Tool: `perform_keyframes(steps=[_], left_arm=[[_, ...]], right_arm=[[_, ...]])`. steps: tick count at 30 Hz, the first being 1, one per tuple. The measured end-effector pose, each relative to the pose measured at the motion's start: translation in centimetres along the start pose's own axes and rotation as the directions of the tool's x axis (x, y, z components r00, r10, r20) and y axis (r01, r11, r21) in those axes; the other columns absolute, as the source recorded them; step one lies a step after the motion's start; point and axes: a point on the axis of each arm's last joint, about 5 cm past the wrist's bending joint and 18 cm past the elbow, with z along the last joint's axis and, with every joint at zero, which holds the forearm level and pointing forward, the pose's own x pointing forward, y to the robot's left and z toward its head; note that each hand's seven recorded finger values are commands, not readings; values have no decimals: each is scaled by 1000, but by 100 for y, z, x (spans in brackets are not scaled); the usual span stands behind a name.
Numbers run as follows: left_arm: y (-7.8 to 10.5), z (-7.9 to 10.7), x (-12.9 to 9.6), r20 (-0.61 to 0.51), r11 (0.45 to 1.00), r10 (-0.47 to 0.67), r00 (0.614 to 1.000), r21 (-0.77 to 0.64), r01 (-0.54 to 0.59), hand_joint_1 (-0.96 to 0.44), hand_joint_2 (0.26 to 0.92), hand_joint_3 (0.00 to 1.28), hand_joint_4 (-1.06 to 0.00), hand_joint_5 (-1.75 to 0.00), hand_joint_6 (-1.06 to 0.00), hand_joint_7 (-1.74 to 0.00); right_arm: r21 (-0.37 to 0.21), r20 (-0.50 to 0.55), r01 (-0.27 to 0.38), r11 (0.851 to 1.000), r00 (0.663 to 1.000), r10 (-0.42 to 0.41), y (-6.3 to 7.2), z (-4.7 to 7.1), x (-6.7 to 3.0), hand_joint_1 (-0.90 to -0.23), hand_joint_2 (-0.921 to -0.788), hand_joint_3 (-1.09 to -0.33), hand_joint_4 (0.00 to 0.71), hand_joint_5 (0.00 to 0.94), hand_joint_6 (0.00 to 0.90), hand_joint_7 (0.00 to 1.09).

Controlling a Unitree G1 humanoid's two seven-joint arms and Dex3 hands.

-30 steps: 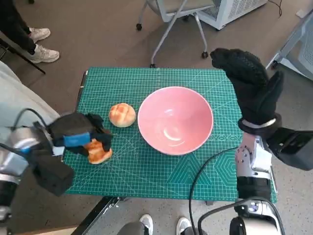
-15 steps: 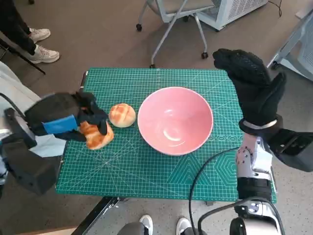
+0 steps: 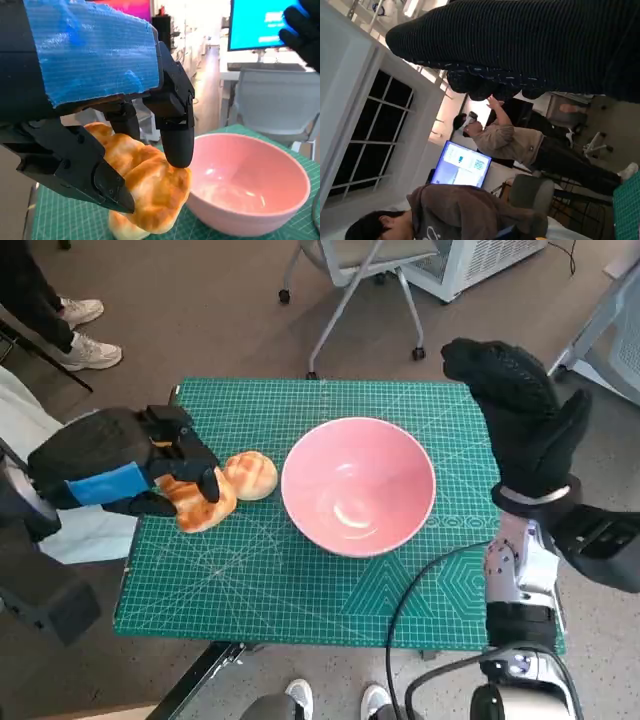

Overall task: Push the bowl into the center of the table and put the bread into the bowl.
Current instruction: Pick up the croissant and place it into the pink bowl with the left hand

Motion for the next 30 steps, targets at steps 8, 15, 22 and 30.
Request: perform_keyframes(steps=[8, 15, 22, 30], left_arm=[[140, 59, 199, 57, 1000, 20, 998, 13, -21, 1, 920, 23, -679, -1081, -742, -1128], [201, 117, 510, 120, 999, 23, 992, 39, -27, 1, 920, 15, -680, -1070, -764, -1113], [253, 162, 861, 176, 999, 8, 984, 48, -17, 0, 920, 15, -679, -1090, -762, -1096], [270, 212, 1257, 240, 1000, 31, 970, -4, -30, 1, 920, 26, -679, -1051, -742, -1154]], right_arm=[[2, -5, 3, 1000, 1000, -3, 5, -18, -5, -669, -921, -768, 163, 2, 20, 501], [3, -2, -2, 1000, 1000, 2, 18, -21, 9, -678, -921, -772, 161, 1, 15, 505], [0, -1, 0, 1000, 1000, 0, 8, -17, 5, -687, -921, -762, 164, 2, 16, 510], [5, 2, 14, 1000, 1000, -14, -17, -18, -22, -681, -921, -752, 171, 3, 38, 480]])
